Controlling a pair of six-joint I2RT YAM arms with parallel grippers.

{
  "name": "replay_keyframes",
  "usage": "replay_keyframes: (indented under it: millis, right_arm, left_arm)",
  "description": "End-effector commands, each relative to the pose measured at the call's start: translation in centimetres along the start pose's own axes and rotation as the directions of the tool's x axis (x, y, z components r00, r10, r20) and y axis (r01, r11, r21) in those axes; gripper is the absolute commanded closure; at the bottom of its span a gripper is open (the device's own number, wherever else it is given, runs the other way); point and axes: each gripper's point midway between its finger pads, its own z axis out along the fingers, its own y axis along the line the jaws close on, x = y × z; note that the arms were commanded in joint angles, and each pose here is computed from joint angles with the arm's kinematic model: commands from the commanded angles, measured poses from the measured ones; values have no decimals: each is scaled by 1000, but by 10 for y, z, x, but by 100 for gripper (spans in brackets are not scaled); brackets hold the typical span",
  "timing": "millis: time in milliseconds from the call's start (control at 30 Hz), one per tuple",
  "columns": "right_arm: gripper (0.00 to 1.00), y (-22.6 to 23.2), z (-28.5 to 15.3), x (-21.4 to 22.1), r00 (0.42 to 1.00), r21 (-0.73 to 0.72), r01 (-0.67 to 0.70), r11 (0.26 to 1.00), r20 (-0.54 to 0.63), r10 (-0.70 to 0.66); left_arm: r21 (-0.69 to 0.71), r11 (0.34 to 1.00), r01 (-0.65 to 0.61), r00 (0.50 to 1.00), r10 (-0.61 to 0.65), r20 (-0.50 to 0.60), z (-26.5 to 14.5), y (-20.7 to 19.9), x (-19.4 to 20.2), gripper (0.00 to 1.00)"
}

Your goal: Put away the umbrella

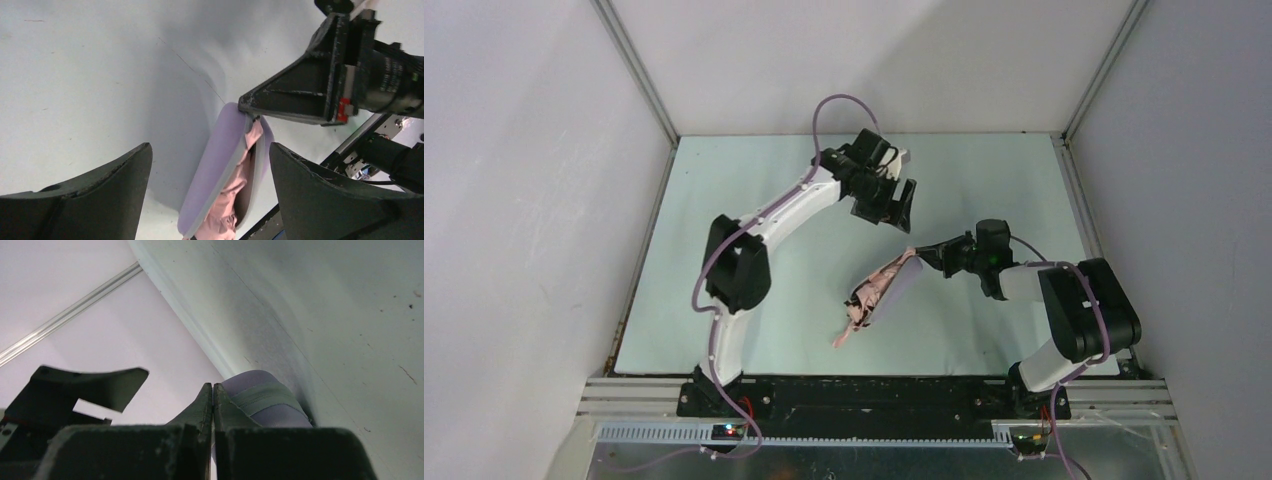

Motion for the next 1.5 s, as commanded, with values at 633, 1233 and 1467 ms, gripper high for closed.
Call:
replay_keyframes:
  millis: [633,1233,1467]
  right_arm:
    - [100,20,5,3,1000,-58,31,998,1,-31]
    - [100,34,1,2,998,-107,60,992,10,-59]
    - [100,29,-1,2,997,-91,83,992,7,-82]
  left_arm:
    - [-121,989,-85,951,44,-306,53,32,84,19]
    - [-155,986,-54,968,13,-251,37,30,92,27]
    - [8,999,41,987,-39,-153,4,-8,71,11]
